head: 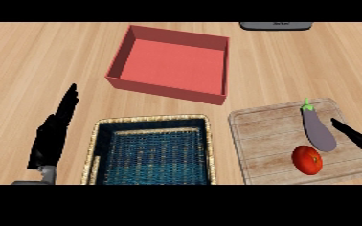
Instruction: Pick the tomato from the cutting board and place it in the cardboard box
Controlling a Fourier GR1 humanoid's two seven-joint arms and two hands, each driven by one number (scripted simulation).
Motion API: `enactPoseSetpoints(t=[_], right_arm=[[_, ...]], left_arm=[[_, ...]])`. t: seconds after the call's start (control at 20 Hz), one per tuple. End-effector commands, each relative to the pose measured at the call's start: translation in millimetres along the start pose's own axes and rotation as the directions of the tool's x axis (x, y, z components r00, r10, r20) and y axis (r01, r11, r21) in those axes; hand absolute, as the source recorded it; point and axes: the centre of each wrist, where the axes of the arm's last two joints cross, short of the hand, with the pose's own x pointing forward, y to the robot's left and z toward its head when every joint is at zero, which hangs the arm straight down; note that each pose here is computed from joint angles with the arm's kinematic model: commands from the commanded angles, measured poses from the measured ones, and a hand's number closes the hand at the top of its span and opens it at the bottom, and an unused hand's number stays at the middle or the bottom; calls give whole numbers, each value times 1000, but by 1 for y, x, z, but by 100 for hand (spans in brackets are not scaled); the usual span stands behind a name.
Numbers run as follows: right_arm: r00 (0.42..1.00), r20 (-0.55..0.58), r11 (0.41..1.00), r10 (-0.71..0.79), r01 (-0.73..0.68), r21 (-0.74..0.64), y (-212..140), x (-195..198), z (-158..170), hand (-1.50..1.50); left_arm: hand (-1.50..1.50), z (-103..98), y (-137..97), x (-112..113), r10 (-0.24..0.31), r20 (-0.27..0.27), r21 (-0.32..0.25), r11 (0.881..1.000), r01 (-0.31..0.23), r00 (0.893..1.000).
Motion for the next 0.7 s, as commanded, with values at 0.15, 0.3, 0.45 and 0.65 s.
enactPoseSetpoints(t=[0.15, 0.3, 0.45, 0.65], right_arm=[[998, -60, 999, 24, -22, 34, 34, -6, 0, -150], [999, -48, 1000, 15, -14, 23, 26, -13, -6, -150], [999, -39, 1000, 20, -19, 18, 35, -18, 3, -150], [999, -26, 1000, 19, -19, 6, 46, 7, -13, -150]], left_arm=[[0, 0, 3, 7, 14, 4, -18, 1000, -13, 1000], [0, -10, 3, 4, 0, -6, 8, 1000, 0, 1000], [0, 15, -2, 26, 7, -2, -14, 1000, -7, 1000], [0, 16, 4, -8, -11, -14, -5, 1000, 11, 1000]])
